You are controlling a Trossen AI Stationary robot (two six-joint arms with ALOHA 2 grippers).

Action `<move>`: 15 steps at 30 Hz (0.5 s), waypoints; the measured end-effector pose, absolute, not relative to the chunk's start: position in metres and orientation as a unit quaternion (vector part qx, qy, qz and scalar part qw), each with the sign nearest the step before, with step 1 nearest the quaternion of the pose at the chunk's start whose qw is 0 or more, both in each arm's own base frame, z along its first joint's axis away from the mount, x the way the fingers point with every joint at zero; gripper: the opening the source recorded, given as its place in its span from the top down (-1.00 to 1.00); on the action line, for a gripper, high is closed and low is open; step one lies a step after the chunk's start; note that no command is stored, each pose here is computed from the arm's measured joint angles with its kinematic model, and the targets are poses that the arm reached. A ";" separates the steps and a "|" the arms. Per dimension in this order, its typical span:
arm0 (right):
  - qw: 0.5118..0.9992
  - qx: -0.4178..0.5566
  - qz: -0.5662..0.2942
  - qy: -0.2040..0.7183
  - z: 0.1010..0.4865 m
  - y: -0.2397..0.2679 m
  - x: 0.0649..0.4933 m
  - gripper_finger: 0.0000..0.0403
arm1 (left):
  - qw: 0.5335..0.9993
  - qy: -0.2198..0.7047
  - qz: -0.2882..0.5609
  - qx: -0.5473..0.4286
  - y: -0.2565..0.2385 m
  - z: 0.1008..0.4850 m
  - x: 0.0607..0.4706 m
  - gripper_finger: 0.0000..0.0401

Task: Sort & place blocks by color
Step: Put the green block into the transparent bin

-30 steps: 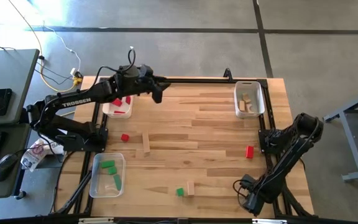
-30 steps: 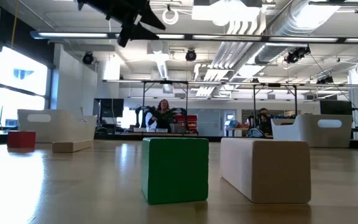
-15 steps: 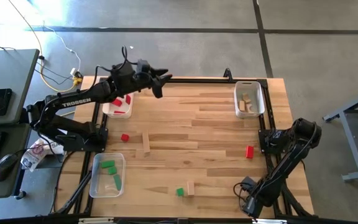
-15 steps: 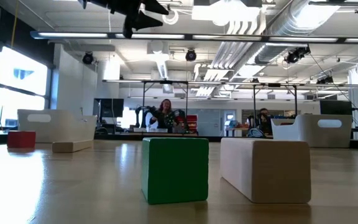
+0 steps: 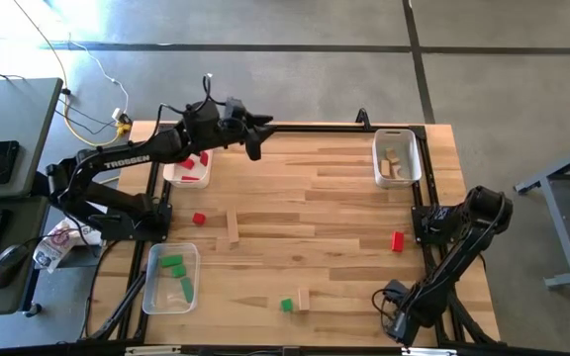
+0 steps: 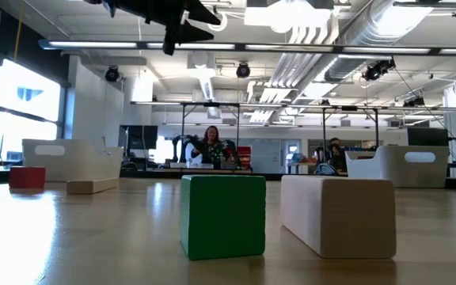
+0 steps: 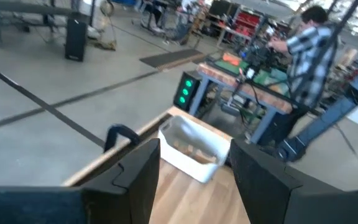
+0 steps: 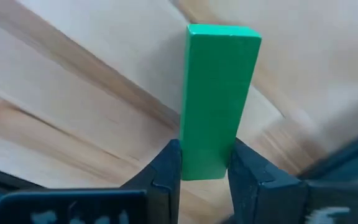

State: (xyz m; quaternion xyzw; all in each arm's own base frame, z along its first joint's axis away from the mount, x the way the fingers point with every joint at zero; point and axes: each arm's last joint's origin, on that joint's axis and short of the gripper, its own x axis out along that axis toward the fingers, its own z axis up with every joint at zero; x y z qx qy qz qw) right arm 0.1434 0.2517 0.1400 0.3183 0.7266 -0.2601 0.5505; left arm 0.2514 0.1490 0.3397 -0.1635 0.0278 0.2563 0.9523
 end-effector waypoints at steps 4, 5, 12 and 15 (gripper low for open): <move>0.582 0.333 -0.266 0.693 0.143 0.246 0.154 0.64 | 0.954 0.056 0.235 -0.176 0.150 0.329 0.258 0.09; 0.588 0.334 -0.267 0.687 0.144 0.244 0.156 0.64 | 0.954 0.060 0.230 -0.181 0.150 0.327 0.260 0.09; 0.642 0.315 -0.254 0.651 0.145 0.228 0.179 0.64 | 0.951 0.099 0.205 -0.210 0.151 0.311 0.269 0.09; 0.677 0.289 -0.250 0.629 0.146 0.217 0.190 0.64 | 0.946 0.123 0.205 -0.218 0.149 0.305 0.270 0.09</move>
